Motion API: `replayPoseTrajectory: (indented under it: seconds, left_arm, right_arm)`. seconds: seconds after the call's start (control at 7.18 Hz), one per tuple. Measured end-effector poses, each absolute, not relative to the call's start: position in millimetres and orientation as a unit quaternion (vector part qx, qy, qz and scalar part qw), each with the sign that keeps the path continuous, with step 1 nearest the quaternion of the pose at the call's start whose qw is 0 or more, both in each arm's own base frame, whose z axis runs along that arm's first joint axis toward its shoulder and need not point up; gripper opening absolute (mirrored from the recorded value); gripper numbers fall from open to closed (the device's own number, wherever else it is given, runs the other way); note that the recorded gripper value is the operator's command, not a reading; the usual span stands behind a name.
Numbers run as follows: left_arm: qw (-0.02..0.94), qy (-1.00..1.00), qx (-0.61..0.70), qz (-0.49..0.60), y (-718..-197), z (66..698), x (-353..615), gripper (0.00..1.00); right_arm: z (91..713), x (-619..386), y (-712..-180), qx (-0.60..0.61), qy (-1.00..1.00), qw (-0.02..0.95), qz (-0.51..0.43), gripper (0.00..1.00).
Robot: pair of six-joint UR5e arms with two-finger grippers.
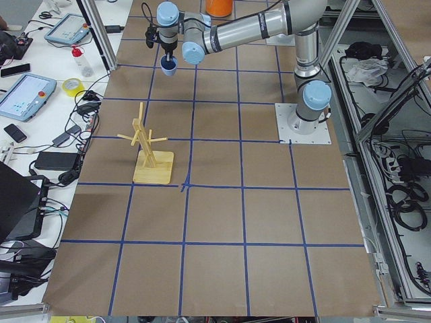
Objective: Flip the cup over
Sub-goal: 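Lift the cup with the left gripper toward the wooden stand, turning it upright, then set the cup upright on the table and open the left gripper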
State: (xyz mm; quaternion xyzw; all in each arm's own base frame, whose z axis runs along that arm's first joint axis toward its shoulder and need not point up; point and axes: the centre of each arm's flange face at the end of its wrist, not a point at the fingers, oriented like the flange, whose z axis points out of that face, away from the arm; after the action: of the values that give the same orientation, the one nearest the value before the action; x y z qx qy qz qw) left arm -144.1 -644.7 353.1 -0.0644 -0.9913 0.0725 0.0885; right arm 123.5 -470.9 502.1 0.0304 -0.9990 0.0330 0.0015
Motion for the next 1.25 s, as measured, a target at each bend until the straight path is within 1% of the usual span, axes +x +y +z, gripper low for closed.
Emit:
replayPoseTrajectory:
  seconds: [0.14,0.42,0.97,1.25]
  left_arm:
    - [0.036,-0.991,-0.112,0.062,-649,345,-131,0.0]
    - [-0.016,-0.986,-0.163,0.037,-661,316,-112,0.0]
    - [-0.019,-0.988,-0.152,0.034,-679,282,-52,0.0]
    - [-0.015,-0.989,-0.147,0.027,-680,272,-46,0.0]
  right_arm:
    - [502,123,-471,0.03,-0.999,0.002,0.033,1.0]
    - [503,124,-471,0.031,-0.999,0.002,0.034,1.0]
    - [502,124,-471,0.031,-0.999,0.002,0.034,1.0]
    - [503,124,-471,0.031,-0.999,0.001,0.034,1.0]
